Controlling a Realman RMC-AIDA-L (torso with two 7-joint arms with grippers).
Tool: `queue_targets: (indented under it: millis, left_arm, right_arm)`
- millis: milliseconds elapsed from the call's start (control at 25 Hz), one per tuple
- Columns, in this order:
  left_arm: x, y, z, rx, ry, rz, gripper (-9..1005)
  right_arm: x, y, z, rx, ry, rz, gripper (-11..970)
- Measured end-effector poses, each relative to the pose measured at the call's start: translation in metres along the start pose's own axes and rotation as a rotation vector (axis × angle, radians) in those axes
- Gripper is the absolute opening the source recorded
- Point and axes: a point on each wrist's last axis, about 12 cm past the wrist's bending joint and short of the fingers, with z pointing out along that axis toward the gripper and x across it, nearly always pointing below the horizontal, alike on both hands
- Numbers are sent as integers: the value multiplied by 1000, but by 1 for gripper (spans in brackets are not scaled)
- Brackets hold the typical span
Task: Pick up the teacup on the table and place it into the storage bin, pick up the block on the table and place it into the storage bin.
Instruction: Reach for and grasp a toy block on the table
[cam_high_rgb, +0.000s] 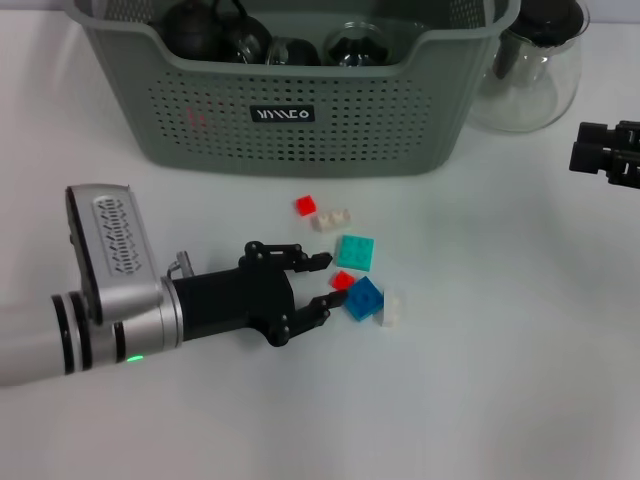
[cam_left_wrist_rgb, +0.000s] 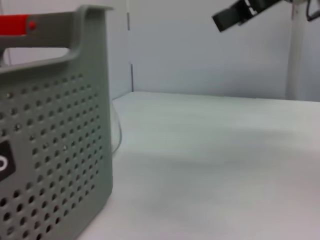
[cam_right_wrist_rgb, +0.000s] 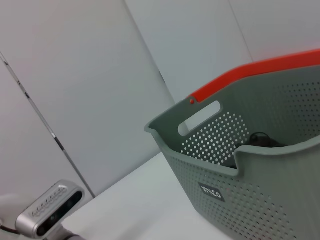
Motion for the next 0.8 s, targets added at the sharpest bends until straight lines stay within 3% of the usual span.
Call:
queue_targets:
  millis: [200,560,800]
  left_arm:
    - [1,-3,2,-2,-8,8,434]
    - [7,-20,8,29,-20,-17,437]
    - [11,-20,13,10,18,-31,439]
  right_arm:
    - [0,0,0,0,0,0,506]
    - [3,0,-2,6,-1,7,506]
    - [3,0,-3,7,-1,8,507]
